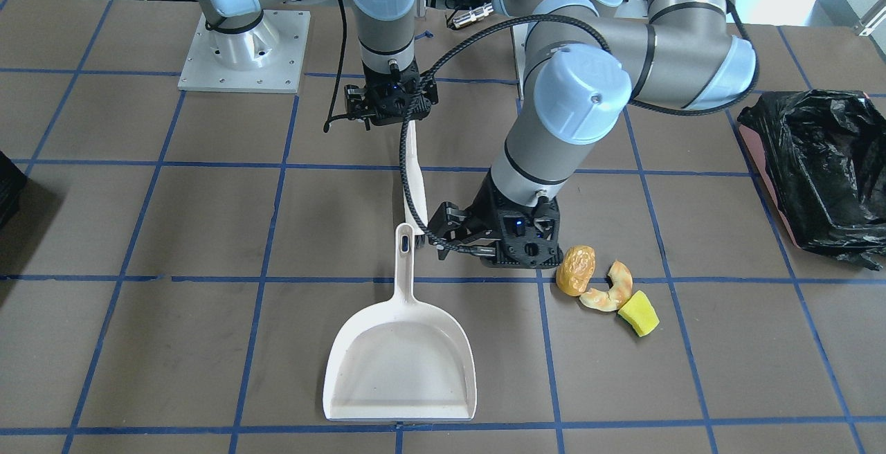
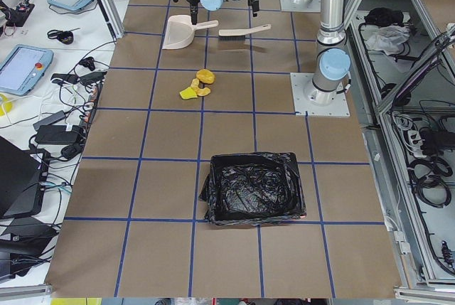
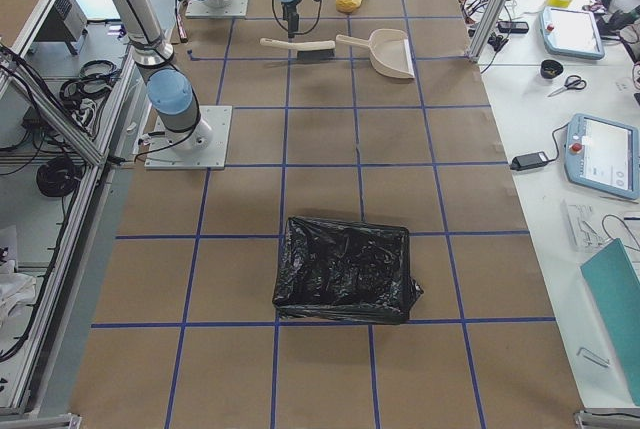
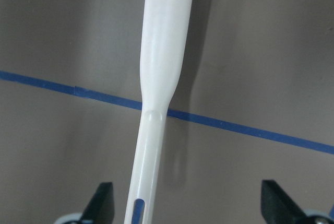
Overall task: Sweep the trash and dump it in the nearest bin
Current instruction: 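Close left gripper on white dustpan handle while right grips brush handle, then lift dustpan with left gripper while right gripper lifts the brush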
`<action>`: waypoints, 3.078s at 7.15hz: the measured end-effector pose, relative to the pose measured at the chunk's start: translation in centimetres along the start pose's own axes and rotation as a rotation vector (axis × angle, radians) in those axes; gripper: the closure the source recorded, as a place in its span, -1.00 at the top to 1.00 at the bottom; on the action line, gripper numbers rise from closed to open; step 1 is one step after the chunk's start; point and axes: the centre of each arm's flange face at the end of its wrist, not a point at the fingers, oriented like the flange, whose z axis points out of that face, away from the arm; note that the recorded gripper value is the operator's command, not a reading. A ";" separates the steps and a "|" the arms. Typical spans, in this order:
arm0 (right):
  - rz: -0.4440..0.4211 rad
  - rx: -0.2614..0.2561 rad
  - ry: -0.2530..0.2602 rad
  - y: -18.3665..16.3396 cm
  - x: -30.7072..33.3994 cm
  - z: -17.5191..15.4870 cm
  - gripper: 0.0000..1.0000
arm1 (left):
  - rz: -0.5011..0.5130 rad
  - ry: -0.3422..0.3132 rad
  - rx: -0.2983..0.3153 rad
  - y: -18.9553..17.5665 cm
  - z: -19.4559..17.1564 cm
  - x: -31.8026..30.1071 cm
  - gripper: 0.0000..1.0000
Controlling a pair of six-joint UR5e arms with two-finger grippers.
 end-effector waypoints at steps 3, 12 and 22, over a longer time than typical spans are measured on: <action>-0.040 -0.013 0.014 0.4 -3.4 5.3 0.98 | 0.096 -0.033 -0.038 1.5 5.8 4.8 1.00; 0.036 -0.019 0.023 4.2 -3.6 7.0 -0.02 | 0.171 -0.141 -0.145 4.8 13.7 8.6 -0.35; 0.213 0.007 0.009 4.5 -3.7 5.6 -1.00 | 0.244 -0.158 -0.127 -2.5 2.7 2.2 -1.00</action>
